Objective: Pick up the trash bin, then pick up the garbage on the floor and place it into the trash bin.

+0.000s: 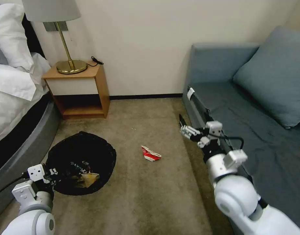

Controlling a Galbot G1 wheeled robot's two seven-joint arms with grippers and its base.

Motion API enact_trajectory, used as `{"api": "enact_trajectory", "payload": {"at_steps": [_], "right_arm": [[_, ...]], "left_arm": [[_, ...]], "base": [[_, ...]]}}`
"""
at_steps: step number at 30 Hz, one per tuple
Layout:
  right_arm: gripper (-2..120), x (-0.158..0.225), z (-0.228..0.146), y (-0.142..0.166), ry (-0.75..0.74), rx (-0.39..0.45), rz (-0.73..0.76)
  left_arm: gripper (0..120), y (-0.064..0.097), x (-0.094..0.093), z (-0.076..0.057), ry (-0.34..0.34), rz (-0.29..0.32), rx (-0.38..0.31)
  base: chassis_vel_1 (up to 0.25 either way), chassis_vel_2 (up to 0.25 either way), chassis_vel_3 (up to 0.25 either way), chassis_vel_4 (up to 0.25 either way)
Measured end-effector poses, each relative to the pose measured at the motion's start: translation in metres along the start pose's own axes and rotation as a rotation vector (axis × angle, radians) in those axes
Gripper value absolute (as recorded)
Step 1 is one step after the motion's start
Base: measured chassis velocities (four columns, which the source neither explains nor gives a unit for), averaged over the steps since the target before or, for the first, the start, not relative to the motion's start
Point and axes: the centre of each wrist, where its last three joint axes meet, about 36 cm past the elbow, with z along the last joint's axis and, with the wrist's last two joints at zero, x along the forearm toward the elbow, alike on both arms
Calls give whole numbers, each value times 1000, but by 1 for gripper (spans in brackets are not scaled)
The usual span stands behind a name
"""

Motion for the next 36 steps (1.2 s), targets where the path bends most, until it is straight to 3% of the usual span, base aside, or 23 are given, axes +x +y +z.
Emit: {"api": "enact_trajectory", "payload": {"at_steps": [12,36], "right_arm": [[100,24,33,29,-13,-6,-13],[100,9,39,18,-20,18,-48]], "left_arm": [[1,-4,-2,0,-1,9,-3],[1,-4,-6,2,1,5,-4]], "base": [[0,0,0,0],[-12,11,11,-11]]}}
